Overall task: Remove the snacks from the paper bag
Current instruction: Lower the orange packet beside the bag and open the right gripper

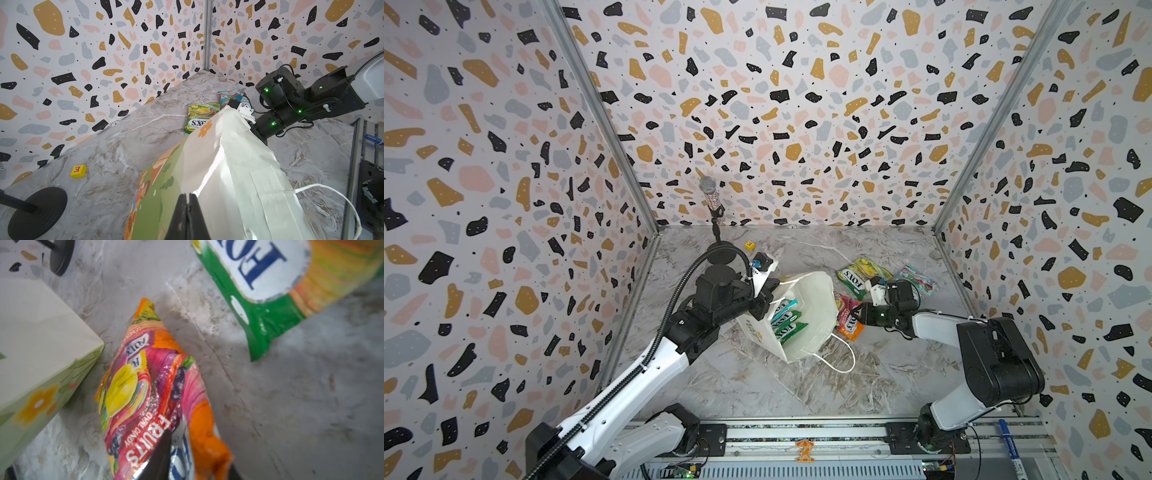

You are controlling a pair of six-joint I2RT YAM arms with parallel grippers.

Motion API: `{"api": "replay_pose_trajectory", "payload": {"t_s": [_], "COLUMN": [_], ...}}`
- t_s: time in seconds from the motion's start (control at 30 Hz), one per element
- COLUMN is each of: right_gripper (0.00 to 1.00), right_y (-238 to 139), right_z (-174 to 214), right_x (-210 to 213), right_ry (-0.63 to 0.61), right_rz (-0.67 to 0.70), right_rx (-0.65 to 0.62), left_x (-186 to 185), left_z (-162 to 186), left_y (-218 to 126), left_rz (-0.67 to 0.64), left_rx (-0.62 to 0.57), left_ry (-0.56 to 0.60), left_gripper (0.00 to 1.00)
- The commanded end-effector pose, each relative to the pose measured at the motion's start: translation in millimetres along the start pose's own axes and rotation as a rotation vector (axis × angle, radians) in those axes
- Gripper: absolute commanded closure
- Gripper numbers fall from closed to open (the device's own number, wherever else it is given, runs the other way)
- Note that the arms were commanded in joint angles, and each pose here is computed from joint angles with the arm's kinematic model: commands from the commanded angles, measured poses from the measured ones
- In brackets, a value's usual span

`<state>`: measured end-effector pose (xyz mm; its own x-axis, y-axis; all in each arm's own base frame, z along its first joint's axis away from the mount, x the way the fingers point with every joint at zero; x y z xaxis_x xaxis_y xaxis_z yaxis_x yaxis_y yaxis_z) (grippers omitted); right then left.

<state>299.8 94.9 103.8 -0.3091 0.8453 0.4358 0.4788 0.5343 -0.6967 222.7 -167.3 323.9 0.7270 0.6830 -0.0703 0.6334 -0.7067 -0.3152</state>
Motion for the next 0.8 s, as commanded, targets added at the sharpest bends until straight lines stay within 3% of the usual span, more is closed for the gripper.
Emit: {"api": "replay_pose_trajectory", "payload": {"t_s": [0.0, 0.17, 0.3, 0.6, 0.77], "right_gripper": [0.56, 0.47, 0.44, 0.43, 0.43], "right_y": [-10.8, -37.5, -64.8, -123.6, -144.2], "right_z": [-13.8, -22.2, -29.9, -32.8, -25.7], "right_x": [-1.5, 7.7, 25.6, 75.3, 105.2], "right_ry": [-0.025, -0.049, -0.087, -0.159, -0.212], "right_rz": [0.085, 0.136, 0.091, -0.183, -0.358], "right_rx": [-0.036, -0.105, -0.173, -0.319, -0.333], "left_x": [-4.6, -6.8, -11.0, -25.0, -26.5], "left_z": [-12.0, -11.1, -10.4, -10.4, -9.5], "left_y": [-3.8, -1.9, -0.4, 2.0, 0.1], "left_rz": [0.029, 0.045, 0.081, 0.166, 0.174], "left_rx": [-0.046, -0.039, -0.031, -0.015, -0.037], "left_ry": [0.026, 0.026, 0.031, 0.017, -0.006], "left_gripper": [1.0, 1.0, 1.0, 1.0, 1.0]}}
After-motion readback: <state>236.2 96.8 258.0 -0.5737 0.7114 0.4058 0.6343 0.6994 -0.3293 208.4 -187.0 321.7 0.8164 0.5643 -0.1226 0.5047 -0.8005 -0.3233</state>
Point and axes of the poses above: each gripper's point midway between its finger pads, its own y axis out along the fingers, its own x axis along the line the jaws close on, z = x × y, the point moved 9 cm from there along -y, back along the fingers, and after that the axes turned 6 degrees about -y, right-handed, at the moved point
